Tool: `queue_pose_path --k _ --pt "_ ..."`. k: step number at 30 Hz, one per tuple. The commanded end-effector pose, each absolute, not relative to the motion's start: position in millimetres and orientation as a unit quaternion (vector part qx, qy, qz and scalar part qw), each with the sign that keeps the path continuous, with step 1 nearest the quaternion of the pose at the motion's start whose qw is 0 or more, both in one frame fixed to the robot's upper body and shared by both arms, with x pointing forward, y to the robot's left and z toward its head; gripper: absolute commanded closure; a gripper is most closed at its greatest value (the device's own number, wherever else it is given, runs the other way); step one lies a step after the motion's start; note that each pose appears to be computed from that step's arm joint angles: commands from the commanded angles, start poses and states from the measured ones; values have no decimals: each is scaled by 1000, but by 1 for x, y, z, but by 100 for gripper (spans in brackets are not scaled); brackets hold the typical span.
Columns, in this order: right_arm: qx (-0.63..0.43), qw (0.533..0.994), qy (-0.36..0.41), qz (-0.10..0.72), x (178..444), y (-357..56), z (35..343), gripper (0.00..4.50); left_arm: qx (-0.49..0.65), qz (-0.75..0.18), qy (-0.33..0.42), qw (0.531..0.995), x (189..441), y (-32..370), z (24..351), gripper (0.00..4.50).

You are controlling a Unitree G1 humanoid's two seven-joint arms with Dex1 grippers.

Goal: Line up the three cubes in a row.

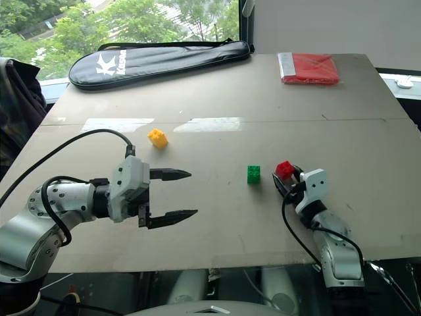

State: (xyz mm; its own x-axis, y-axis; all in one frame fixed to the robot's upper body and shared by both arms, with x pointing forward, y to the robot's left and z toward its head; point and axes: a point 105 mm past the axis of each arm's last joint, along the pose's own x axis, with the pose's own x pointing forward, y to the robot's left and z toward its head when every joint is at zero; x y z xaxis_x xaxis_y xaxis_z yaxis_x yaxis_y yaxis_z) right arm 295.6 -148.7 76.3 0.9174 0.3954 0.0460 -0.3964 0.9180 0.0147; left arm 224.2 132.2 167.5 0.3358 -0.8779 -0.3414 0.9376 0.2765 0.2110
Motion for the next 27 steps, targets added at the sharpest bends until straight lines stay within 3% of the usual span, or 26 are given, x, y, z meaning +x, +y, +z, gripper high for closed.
queue_pose_path --k 1,2,16,27 --pt "3 981 -50 187 293 -148 90 308 200 -581 63 787 221 128 176 0" --pt "4 982 -49 183 291 -147 90 323 200 -582 62 786 221 128 177 0" --pt "5 996 -23 85 277 -145 73 322 222 -601 64 765 226 124 183 0" --pt "18 999 -30 36 282 -148 77 322 235 -613 70 751 230 125 188 0"
